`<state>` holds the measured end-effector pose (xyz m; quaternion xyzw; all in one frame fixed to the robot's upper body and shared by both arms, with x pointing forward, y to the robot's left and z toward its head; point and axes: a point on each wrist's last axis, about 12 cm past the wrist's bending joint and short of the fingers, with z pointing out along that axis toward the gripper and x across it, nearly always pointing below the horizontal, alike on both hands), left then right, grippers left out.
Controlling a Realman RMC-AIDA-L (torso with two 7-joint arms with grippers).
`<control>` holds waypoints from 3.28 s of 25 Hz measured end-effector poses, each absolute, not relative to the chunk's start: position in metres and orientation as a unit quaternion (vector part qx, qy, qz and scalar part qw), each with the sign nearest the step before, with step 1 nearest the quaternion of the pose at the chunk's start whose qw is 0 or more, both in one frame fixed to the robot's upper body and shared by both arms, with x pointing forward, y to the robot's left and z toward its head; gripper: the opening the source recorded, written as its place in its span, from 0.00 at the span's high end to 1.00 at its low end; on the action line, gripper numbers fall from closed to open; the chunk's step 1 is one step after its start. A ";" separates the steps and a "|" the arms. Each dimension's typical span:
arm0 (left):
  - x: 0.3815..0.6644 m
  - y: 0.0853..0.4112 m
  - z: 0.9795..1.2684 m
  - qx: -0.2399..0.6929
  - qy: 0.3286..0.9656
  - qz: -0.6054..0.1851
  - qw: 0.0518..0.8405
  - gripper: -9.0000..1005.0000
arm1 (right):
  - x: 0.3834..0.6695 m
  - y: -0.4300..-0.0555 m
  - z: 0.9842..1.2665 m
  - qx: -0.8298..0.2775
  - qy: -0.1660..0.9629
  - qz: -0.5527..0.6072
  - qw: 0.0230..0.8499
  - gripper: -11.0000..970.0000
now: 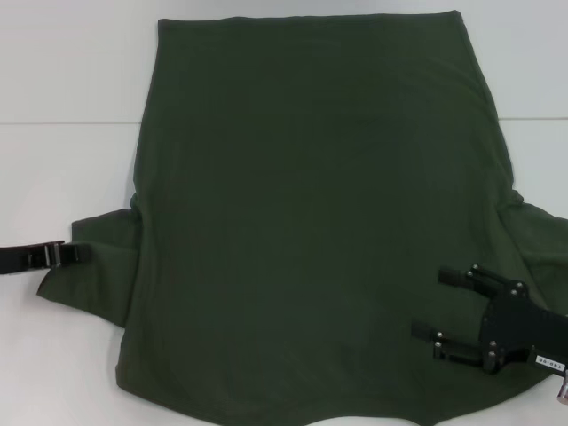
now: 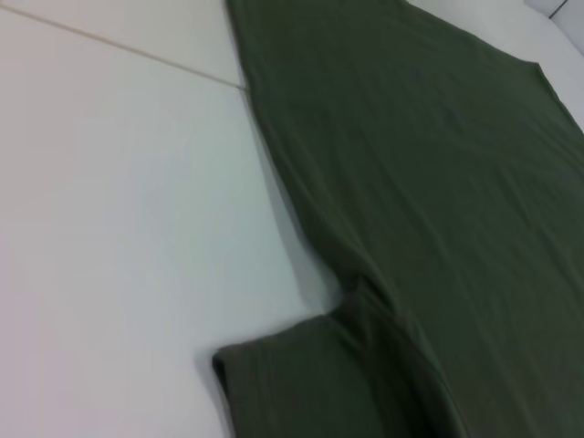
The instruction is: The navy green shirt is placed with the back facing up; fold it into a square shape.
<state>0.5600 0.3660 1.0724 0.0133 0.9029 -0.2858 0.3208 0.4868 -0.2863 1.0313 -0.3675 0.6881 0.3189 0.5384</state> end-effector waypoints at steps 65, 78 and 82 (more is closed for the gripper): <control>0.582 0.269 1.101 0.112 0.862 -0.410 0.277 0.66 | 0.488 -0.286 1.033 -0.364 0.688 0.322 0.539 0.08; 0.489 0.281 1.067 0.380 0.687 -0.390 0.481 0.18 | 0.498 -0.344 1.073 -0.152 0.770 0.398 0.474 0.08; 0.481 0.279 1.059 0.393 0.685 -0.391 0.473 0.13 | 0.507 -0.377 1.100 -0.057 0.831 0.403 0.379 0.08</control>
